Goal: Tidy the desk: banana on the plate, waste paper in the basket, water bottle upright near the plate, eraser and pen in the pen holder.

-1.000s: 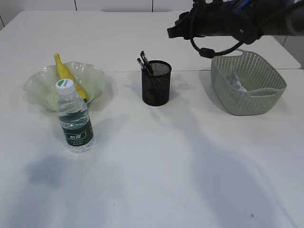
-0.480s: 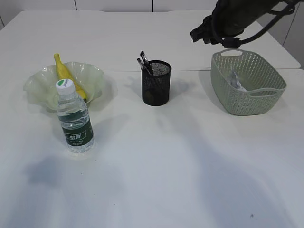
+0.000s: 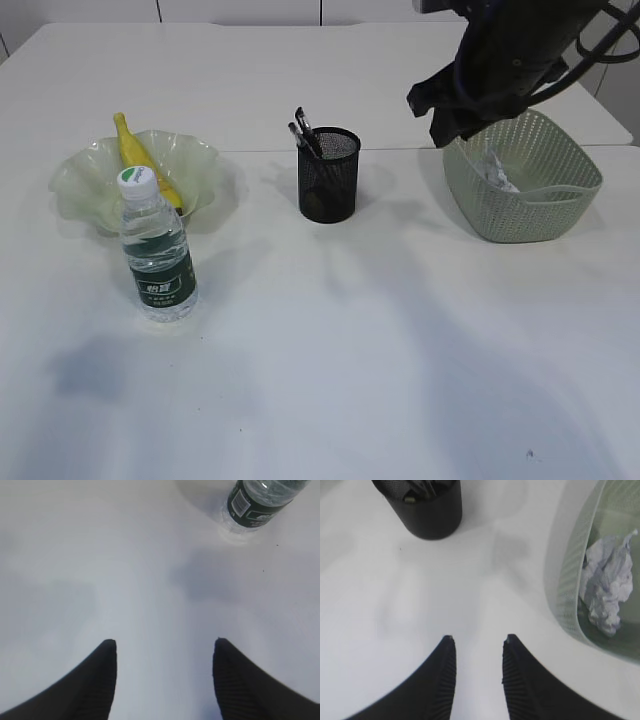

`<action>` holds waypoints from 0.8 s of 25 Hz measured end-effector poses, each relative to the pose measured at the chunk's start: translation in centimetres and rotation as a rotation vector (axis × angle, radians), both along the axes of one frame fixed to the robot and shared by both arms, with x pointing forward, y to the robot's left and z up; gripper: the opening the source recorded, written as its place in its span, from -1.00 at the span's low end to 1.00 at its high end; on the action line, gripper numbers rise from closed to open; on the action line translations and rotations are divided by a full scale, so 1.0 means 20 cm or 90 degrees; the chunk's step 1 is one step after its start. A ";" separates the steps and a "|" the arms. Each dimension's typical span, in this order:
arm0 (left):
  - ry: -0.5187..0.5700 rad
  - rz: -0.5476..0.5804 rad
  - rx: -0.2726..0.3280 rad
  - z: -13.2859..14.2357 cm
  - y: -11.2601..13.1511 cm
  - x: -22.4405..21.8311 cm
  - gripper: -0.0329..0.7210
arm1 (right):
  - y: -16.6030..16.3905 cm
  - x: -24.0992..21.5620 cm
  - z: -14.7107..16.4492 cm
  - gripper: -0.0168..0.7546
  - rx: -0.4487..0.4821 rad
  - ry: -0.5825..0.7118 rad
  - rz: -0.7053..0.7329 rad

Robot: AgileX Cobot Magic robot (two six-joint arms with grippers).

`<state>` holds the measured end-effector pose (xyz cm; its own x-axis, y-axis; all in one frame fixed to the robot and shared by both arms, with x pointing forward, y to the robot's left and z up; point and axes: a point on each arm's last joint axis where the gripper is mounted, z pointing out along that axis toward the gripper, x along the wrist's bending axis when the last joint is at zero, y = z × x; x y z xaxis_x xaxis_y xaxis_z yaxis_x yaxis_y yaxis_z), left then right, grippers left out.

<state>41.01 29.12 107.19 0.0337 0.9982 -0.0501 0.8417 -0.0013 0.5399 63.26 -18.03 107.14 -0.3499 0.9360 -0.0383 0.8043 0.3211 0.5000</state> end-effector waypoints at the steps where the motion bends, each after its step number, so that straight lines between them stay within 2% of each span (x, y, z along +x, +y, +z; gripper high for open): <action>1: 0.000 0.000 0.000 0.00 0.00 0.00 0.21 | -0.01 -0.01 0.00 -0.32 -0.005 0.018 -0.003; 4: 0.002 0.000 0.000 0.00 0.00 0.00 0.21 | -0.07 -0.03 0.01 -0.32 -0.014 0.049 -0.018; 13: -0.010 0.024 -0.017 0.02 0.00 -0.02 0.21 | -0.37 -0.24 0.07 -0.31 0.007 0.049 -0.109; 20: -0.066 0.039 -0.027 0.09 0.01 -0.10 0.28 | -0.47 -0.52 0.15 -0.18 0.019 -0.011 -0.139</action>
